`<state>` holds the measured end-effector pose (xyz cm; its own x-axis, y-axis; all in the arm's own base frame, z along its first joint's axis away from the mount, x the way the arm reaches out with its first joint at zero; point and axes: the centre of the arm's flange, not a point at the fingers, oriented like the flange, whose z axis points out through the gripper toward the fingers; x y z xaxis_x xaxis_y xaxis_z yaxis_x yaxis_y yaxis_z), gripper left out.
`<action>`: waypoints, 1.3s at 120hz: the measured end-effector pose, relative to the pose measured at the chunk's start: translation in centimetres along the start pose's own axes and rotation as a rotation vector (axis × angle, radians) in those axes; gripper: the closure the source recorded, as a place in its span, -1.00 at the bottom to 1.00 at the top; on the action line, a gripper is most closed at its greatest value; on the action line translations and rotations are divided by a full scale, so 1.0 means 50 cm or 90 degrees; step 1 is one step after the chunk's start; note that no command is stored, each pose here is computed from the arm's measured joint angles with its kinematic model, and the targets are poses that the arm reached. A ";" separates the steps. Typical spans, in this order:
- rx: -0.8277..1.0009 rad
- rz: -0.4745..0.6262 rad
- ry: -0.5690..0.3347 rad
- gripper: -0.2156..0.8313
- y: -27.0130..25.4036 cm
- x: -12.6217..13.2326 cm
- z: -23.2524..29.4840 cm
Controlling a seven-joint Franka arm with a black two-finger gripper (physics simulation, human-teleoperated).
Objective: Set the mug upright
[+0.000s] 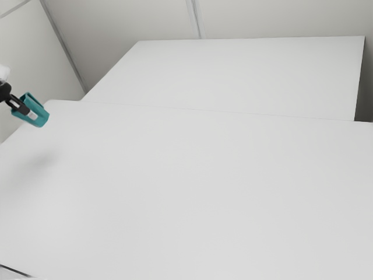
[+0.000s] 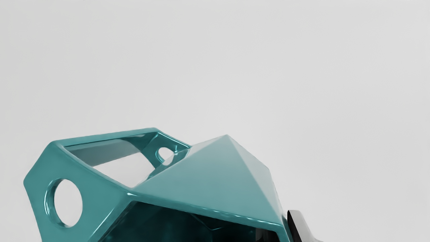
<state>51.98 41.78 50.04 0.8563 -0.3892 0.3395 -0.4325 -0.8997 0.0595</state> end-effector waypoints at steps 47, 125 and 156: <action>-0.013 -0.013 -0.086 0.90 0.242 0.118 0.008; 0.017 -0.106 -0.175 0.89 0.517 0.153 0.084; 0.032 -0.141 -0.186 0.90 0.613 0.150 0.099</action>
<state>46.53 10.29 49.78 0.9753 -0.2173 0.0408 -0.2193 -0.9742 0.0527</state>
